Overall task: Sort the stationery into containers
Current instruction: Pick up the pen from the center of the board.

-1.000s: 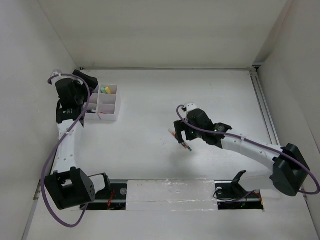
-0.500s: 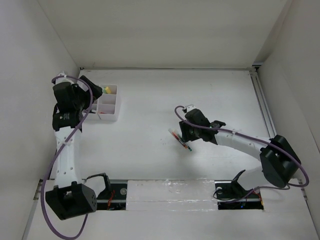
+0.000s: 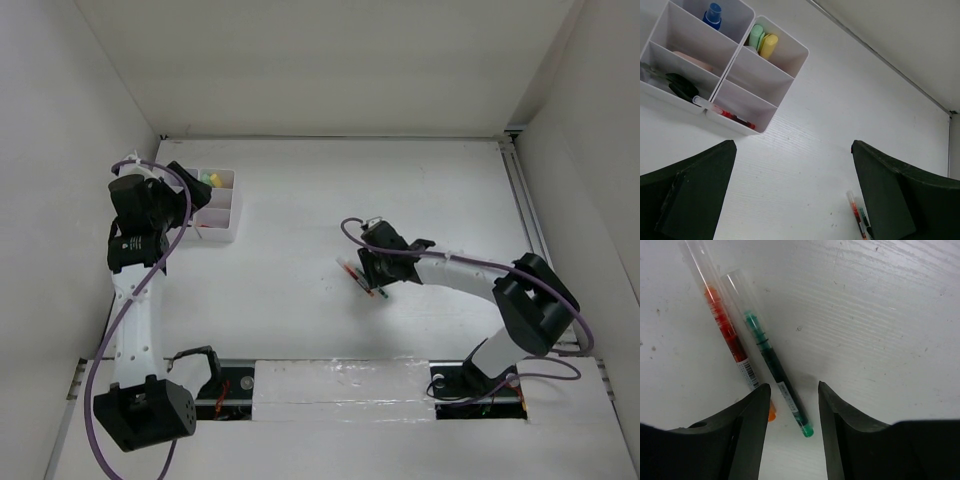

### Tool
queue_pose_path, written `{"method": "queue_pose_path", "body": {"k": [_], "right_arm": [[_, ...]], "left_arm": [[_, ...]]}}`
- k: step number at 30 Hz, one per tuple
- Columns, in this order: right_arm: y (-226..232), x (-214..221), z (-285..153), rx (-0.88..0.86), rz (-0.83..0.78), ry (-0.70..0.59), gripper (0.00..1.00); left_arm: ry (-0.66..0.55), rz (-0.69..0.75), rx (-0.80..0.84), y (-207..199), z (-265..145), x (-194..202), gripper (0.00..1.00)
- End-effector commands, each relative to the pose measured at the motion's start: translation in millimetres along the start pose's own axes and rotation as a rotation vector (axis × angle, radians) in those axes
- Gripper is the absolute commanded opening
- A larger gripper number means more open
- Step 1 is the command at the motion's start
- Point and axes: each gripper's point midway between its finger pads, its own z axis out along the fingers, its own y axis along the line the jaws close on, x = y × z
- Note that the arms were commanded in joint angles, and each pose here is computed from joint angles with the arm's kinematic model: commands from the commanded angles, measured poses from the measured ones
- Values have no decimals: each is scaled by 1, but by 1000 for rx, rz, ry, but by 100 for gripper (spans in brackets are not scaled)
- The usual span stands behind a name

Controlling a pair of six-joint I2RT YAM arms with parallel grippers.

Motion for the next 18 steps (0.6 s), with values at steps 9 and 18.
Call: {"method": "queue_pose_path", "body": {"k": [9,18], "right_arm": [[1,-16,5,40,1,-24,45],[-3,-12,12,73,2,6,20]], "left_arm": [[-22,28,50,-9,-5,-4,99],[-13,28,66,-12,-5,-3,99]]}}
